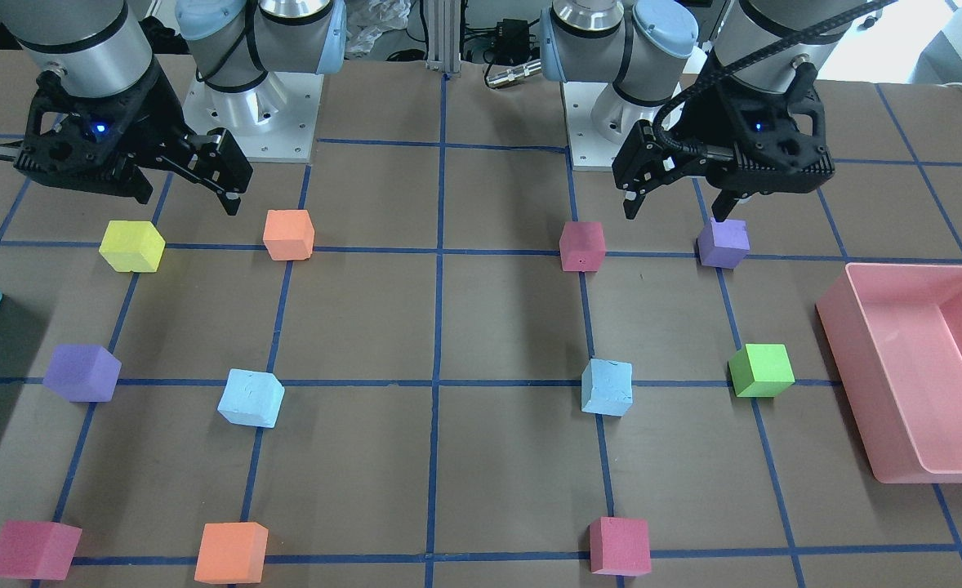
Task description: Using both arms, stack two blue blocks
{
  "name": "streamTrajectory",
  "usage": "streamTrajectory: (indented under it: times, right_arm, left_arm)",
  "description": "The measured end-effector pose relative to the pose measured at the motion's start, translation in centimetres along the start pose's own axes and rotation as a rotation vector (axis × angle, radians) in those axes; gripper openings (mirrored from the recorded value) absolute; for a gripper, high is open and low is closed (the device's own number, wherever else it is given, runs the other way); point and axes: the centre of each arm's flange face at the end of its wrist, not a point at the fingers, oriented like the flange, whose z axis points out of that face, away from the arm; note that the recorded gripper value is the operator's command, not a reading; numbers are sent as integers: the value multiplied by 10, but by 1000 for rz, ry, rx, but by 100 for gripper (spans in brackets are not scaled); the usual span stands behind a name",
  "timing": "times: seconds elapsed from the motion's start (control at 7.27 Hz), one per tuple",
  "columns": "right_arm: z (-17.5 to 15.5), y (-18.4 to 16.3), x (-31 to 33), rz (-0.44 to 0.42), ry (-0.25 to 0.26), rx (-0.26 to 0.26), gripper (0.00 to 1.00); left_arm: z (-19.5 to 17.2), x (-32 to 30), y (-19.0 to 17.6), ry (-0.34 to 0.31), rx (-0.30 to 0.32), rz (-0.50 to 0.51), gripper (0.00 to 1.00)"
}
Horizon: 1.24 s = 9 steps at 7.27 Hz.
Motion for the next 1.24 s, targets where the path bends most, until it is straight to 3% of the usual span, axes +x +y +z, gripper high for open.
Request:
streamTrajectory:
  times: [0.28, 0.41, 0.69, 0.83, 1.24]
  right_arm:
    - [37, -22, -1, -1, 13, -69, 100]
    - [58, -40, -2, 0, 11, -74, 100]
    - [116, -90, -7, -1, 5, -23, 100]
    - [143, -107, -9, 5, 6, -23, 100]
    - [208, -129, -11, 29, 16, -96, 100]
  left_arm:
    - [29, -1, -14, 4, -28, -4, 100]
    - [54, -1, -33, 8, -26, -10, 100]
    - [128, -4, -70, 7, -35, 2, 100]
    - [168, -6, -81, 4, -46, 6, 100]
    - [243, -10, -92, -5, -50, 32, 100]
